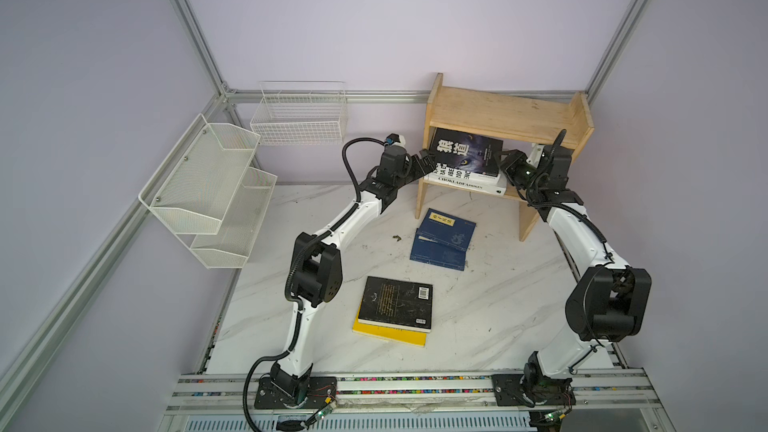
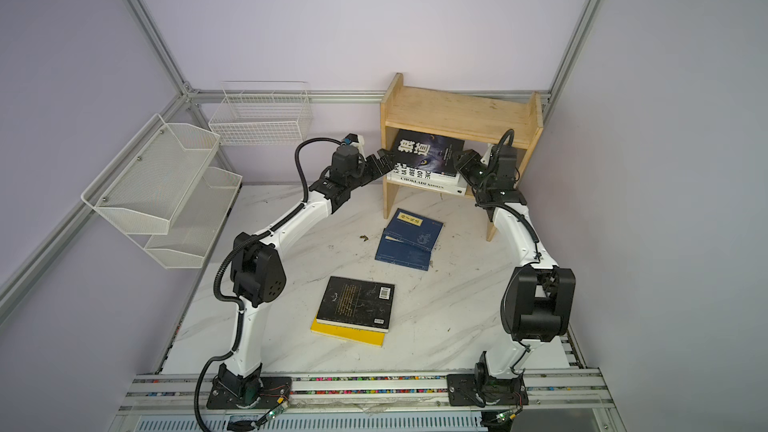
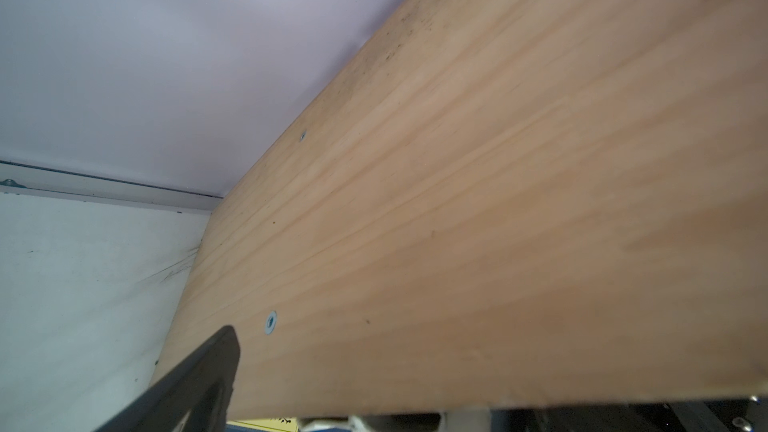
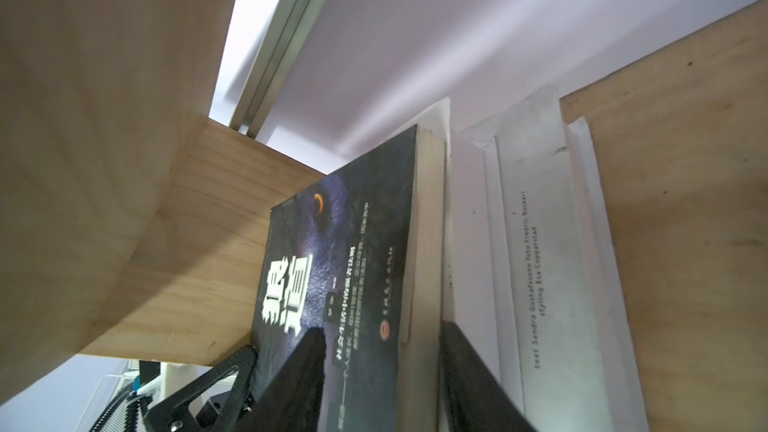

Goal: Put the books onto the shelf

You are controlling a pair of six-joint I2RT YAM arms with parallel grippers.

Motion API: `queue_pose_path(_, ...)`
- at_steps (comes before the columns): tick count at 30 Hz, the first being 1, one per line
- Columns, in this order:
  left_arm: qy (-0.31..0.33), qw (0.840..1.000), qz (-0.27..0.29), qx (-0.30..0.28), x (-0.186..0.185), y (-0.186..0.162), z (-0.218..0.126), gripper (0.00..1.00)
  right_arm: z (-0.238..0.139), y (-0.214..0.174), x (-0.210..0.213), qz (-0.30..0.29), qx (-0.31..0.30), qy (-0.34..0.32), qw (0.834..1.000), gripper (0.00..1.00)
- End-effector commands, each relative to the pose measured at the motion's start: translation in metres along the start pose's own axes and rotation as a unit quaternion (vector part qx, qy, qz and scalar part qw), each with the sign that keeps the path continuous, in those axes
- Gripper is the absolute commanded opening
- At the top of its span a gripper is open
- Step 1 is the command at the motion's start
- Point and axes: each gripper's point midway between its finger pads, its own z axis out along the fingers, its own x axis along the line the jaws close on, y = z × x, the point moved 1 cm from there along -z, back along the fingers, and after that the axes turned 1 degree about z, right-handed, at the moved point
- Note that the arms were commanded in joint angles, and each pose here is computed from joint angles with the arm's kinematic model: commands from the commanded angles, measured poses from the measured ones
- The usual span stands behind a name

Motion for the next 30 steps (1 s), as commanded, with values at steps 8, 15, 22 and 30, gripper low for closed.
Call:
queue_pose_path(8,-0.002,1.000,-0.007,-0.014,-0.006,0.021,-0.003,1.00,-0.049,0.002,0.033,-0.191,-0.076,0.026,0.978,0.68)
queue_pose_path(15,-0.002,1.000,-0.014,-0.013,-0.006,0.021,-0.004,1.00,-0.048,-0.017,0.042,-0.229,-0.053,0.080,0.969,0.68)
queue_pose_path(22,-0.007,1.000,-0.021,-0.011,-0.007,0.023,-0.006,1.00,-0.043,-0.023,0.031,-0.268,-0.042,0.050,0.961,0.67)
queue_pose_path(30,-0.009,0.999,-0.034,-0.009,-0.004,0.022,-0.003,1.00,-0.035,-0.042,0.015,-0.297,-0.001,0.032,0.954,0.67)
